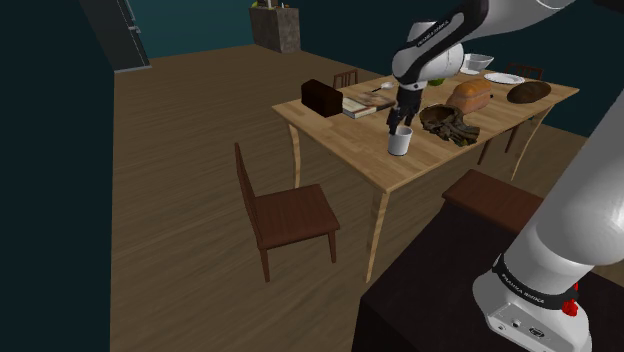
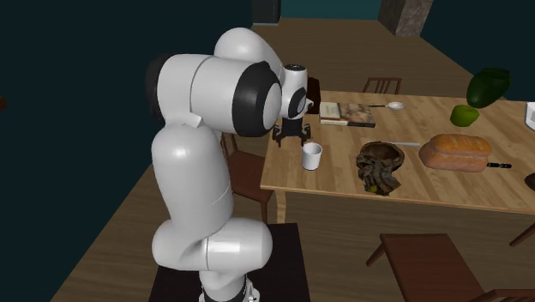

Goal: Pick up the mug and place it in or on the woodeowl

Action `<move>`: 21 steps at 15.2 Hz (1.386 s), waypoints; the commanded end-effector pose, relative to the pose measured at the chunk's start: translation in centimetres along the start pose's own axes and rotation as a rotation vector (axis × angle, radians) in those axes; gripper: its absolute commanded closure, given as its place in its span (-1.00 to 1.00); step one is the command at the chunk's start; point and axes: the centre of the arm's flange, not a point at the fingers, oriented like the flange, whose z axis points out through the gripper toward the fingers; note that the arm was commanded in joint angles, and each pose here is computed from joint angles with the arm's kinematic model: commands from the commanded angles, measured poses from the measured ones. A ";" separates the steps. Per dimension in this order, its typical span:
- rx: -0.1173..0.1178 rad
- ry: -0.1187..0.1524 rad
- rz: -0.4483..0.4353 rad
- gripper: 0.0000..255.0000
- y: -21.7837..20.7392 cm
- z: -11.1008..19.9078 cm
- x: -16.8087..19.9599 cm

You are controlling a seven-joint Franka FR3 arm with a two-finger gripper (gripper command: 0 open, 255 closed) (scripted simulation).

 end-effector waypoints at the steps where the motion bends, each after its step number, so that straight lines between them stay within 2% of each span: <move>1: -0.010 0.003 0.000 -1.00 1.8 1.8 1.2; 6: -0.033 0.009 0.000 -1.00 5.8 5.5 4.2; 13: -0.033 0.009 0.000 -1.00 5.9 9.2 4.2; 21: -0.033 0.009 0.000 -1.00 6.0 9.5 4.2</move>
